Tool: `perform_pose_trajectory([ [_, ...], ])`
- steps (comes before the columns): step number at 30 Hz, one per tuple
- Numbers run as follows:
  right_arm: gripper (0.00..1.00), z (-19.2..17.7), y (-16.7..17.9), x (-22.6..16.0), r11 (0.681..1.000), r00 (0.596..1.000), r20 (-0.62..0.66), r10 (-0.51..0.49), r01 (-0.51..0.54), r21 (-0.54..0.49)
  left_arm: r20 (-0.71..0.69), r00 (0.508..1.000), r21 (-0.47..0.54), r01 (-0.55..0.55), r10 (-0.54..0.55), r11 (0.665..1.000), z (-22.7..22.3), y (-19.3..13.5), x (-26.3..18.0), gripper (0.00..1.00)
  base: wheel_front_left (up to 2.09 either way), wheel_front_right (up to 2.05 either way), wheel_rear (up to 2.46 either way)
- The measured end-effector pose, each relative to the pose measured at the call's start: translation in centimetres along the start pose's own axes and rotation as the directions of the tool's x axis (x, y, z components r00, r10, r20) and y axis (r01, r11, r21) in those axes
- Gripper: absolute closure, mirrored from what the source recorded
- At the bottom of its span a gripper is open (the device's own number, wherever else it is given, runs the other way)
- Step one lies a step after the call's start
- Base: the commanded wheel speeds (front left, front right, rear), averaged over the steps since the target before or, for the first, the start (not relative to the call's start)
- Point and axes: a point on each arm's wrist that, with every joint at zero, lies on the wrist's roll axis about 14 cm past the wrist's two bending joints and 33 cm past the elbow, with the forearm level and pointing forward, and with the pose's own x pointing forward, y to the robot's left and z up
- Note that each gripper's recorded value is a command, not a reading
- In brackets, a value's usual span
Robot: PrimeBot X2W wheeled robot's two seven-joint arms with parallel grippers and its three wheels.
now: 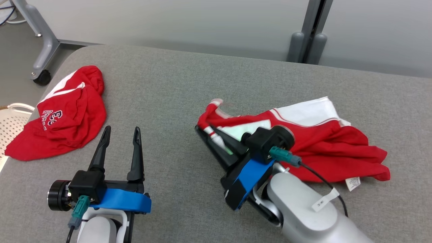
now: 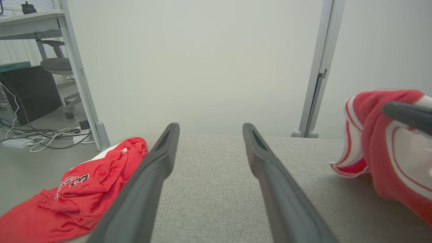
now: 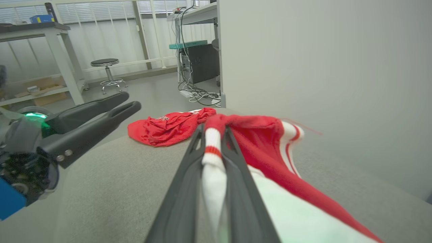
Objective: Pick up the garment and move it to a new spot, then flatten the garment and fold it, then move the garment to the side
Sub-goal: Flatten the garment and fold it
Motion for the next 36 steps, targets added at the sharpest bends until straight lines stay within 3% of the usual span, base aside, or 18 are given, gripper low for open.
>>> perform_pose_trajectory([
  [4,1.0,-2.2,3.7,-0.1,0.994,0.993,-0.049,0.104,-0.101,0.05,-0.011,1.0,0.002,-0.012,0.012,1.0,-0.3,0.4,-0.1,0.0,0.0,0.0,0.0],
  [5,0.59,-2.7,4.3,-0.3,0.991,0.991,-0.061,0.122,-0.119,0.055,-0.013,1.0,0.002,-0.014,0.014,1.0,-0.4,0.4,-0.1,0.0,0.0,0.0,0.0],
  [6,0.0,-3.2,4.8,-0.5,0.989,0.988,-0.075,0.135,-0.131,0.063,-0.014,1.0,0.002,-0.013,0.013,1.0,-0.4,0.4,-0.1,0.0,0.0,0.0,0.0],
  [13,0.0,-2.1,4.1,-1.0,0.991,0.995,-0.044,0.093,-0.088,0.098,-0.013,1.0,-0.004,0.001,-0.001,1.0,-0.5,-0.2,0.1,0.0,0.0,0.0,0.0],
  [18,0.0,0.5,-0.2,-2.0,0.999,0.999,0.025,-0.048,0.047,0.016,-0.005,1.0,-0.008,0.021,-0.021,1.0,-0.3,-0.9,0.3,0.0,0.0,0.0,0.0],
  [21,0.0,2.0,-4.0,-4.1,0.984,0.984,0.064,-0.169,0.172,-0.048,-0.001,0.999,-0.004,0.038,-0.038,0.999,-0.2,-1.5,0.3,0.0,0.0,0.0,0.0],
  [27,0.0,4.3,-11.6,-11.6,0.89,0.897,0.135,-0.421,0.437,-0.132,0.001,0.997,0.003,0.071,-0.071,0.997,-0.2,-2.4,0.4,0.0,0.0,0.0,0.0],
  [36,0.0,2.7,-14.5,-20.6,0.739,0.744,0.133,-0.655,0.667,-0.096,-0.01,0.995,0.011,0.099,-0.099,0.995,-0.7,-3.2,0.7,0.0,0.0,0.0,0.0],
])
